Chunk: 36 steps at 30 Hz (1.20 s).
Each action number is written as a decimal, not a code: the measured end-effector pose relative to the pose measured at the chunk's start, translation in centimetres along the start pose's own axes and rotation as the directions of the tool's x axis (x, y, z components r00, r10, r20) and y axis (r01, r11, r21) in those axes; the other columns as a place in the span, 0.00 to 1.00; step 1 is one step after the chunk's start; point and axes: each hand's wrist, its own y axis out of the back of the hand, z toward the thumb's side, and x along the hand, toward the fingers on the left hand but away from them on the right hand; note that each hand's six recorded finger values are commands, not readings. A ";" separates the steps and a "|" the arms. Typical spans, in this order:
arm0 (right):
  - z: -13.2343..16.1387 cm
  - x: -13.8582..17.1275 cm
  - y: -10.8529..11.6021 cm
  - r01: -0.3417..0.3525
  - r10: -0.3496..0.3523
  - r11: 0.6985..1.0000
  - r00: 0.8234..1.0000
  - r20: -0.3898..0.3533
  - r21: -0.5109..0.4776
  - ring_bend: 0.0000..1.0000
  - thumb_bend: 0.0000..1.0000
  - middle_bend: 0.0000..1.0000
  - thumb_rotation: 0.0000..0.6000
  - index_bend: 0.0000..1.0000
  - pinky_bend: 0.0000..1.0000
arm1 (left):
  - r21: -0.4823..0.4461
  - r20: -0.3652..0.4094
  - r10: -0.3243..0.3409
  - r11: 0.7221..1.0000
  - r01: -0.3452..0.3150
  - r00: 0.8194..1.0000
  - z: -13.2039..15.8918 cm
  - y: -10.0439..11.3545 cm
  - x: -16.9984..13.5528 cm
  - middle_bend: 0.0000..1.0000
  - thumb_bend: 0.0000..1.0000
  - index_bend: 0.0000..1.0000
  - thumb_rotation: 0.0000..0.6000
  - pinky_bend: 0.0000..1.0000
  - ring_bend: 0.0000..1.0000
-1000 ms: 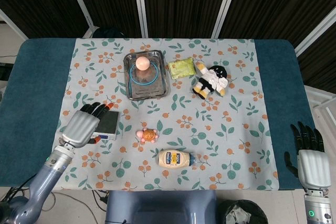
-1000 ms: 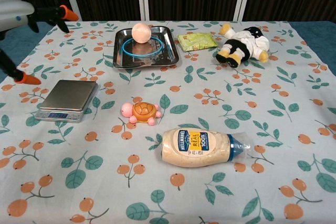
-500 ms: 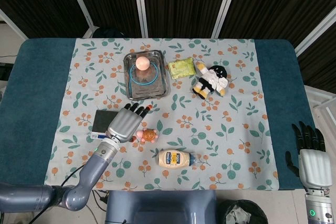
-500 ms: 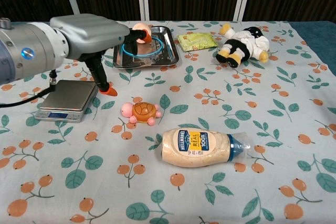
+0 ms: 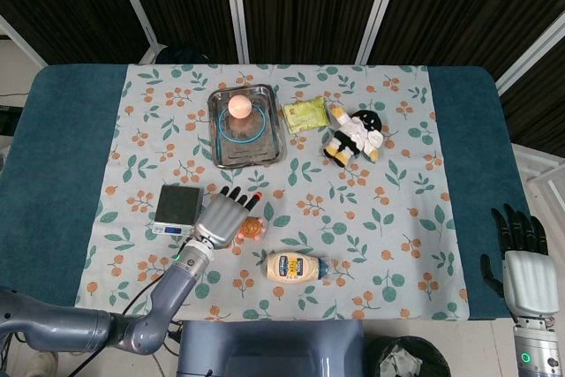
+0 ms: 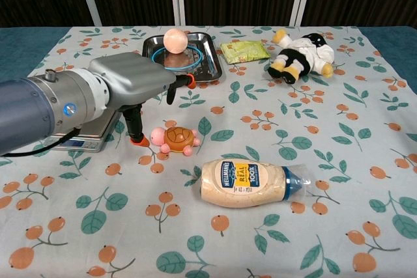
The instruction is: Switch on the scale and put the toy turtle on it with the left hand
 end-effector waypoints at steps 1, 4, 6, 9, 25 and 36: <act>0.0 0.0 0.0 0.000 0.000 1.000 1.000 0.001 0.000 0.01 0.53 0.00 1.00 0.00 0.00 | 0.005 0.002 0.002 1.000 -0.002 1.000 0.2 -0.1 0.2 0.31 0.09 0.12 1.00 0.23 0.17; -0.1 0.0 0.0 -0.001 0.001 1.000 1.000 0.002 0.001 0.01 0.53 0.00 1.00 0.00 0.00 | 0.019 0.008 0.010 1.000 -0.010 1.000 0.6 -0.3 0.6 0.31 0.10 0.13 1.00 0.23 0.17; -0.1 0.0 0.0 0.000 0.000 1.000 1.000 0.000 0.000 0.01 0.53 0.00 1.00 0.00 0.00 | 0.024 0.016 0.011 1.000 -0.012 1.000 0.9 -0.5 0.9 0.32 0.10 0.13 1.00 0.23 0.17; -0.1 0.0 0.2 0.005 -0.005 1.000 1.000 0.001 -0.001 0.01 0.53 0.00 1.00 0.00 0.00 | 0.032 0.033 0.011 0.999 -0.012 0.999 1.4 -0.9 1.3 0.34 0.11 0.14 1.00 0.24 0.19; -0.3 0.0 0.3 0.005 -0.005 1.000 1.000 0.005 -0.007 0.01 0.53 0.00 1.00 0.00 0.00 | 0.084 0.071 0.029 0.996 -0.035 0.997 3.0 -1.7 2.1 0.42 0.21 0.18 1.00 0.30 0.23; -0.4 0.0 0.4 0.007 -0.007 1.000 1.000 0.006 -0.011 0.01 0.53 0.00 1.00 0.00 0.00 | 0.102 0.082 0.018 0.994 -0.027 0.996 3.5 -2.3 2.3 0.46 0.26 0.20 1.00 0.31 0.25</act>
